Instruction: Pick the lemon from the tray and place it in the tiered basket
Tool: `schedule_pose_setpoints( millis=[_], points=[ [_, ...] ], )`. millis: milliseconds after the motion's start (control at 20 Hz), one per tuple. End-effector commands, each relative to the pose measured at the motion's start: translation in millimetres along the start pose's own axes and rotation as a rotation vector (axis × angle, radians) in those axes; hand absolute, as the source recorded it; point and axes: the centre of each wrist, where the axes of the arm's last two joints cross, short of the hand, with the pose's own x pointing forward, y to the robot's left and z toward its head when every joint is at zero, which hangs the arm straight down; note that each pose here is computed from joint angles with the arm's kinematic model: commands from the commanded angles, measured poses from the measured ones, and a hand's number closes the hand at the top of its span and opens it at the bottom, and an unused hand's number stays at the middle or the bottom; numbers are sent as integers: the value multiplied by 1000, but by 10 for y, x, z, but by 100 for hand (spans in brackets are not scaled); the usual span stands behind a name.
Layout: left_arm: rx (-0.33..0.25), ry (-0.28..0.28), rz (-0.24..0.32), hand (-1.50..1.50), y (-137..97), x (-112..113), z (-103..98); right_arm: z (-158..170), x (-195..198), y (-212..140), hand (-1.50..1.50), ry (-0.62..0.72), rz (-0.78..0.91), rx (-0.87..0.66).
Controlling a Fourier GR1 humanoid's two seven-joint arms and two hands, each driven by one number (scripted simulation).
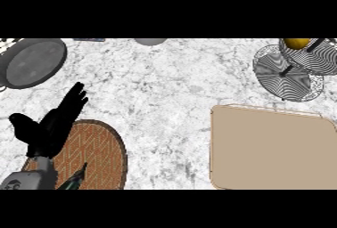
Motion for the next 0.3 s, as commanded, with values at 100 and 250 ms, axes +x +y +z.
schedule_pose_setpoints(
  millis=[100,250],
  points=[
    [6,5,6,0,12,-61,16,159,148,-491,-150,-19,6,-15],
    [7,-11,-6,0,-67,-2,-63,181,141,-527,-150,-21,30,3]
  ],
)
